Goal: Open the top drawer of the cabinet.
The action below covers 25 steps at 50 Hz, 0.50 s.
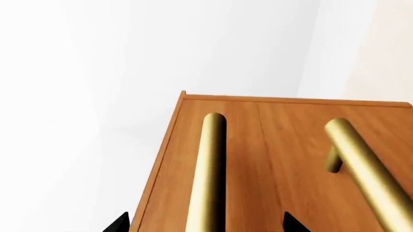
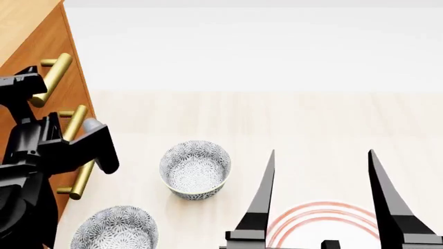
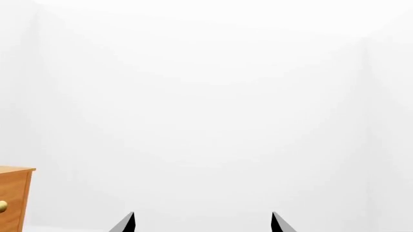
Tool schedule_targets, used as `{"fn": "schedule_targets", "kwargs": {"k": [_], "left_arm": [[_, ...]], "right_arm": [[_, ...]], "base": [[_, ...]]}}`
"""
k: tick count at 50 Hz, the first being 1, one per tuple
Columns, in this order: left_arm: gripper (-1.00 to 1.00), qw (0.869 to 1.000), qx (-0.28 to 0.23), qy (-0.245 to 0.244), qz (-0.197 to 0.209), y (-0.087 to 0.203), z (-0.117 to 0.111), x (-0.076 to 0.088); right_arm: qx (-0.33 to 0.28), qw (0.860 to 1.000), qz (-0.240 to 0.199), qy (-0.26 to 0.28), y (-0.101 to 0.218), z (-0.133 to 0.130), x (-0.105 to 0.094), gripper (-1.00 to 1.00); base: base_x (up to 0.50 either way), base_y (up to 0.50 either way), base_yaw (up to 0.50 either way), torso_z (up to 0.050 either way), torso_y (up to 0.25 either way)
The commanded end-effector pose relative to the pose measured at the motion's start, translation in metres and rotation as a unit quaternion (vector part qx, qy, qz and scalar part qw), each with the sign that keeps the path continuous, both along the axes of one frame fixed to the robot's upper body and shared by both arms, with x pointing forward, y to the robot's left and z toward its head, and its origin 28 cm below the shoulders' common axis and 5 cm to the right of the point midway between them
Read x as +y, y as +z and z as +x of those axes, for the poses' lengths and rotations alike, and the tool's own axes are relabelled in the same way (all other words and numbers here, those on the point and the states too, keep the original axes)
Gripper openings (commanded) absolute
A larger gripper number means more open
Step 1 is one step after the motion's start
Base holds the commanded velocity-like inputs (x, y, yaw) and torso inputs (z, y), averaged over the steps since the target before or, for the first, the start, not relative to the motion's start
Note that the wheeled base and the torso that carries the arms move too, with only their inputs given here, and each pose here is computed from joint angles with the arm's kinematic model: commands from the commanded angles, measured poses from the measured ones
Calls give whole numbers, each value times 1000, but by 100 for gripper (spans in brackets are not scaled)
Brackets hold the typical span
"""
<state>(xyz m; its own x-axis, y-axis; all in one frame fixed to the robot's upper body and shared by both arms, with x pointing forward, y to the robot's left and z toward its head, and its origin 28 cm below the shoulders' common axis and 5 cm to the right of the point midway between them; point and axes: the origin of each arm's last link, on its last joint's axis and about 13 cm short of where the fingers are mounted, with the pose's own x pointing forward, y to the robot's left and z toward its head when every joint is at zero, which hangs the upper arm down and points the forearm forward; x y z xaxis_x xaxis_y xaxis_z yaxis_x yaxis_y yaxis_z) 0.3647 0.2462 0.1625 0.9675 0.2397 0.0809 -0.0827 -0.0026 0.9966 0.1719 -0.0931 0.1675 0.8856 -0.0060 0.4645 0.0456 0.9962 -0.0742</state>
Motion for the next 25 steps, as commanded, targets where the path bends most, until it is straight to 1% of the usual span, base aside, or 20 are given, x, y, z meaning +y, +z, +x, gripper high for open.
{"fn": "schedule_targets", "kwargs": {"k": [1,8,9,25], "left_arm": [[100,1000,-1,5,5,2,4,1],[100,1000,-4,6,6,4,5,2],[-100,1000,-14,3,9,5,4,1],[-100,1000,-11,-4,13,4,3,-2]], "right_arm": [[0,1000,0,0,0,0,0,100],[0,1000,1,0,-1,0,-1,100],[0,1000,1,0,-1,0,-1,100],[1,1000,0,1,-2,0,0,100]], "base": [[0,0,0,0,0],[0,0,0,0,0],[0,0,0,0,0],[0,0,0,0,0]]}}
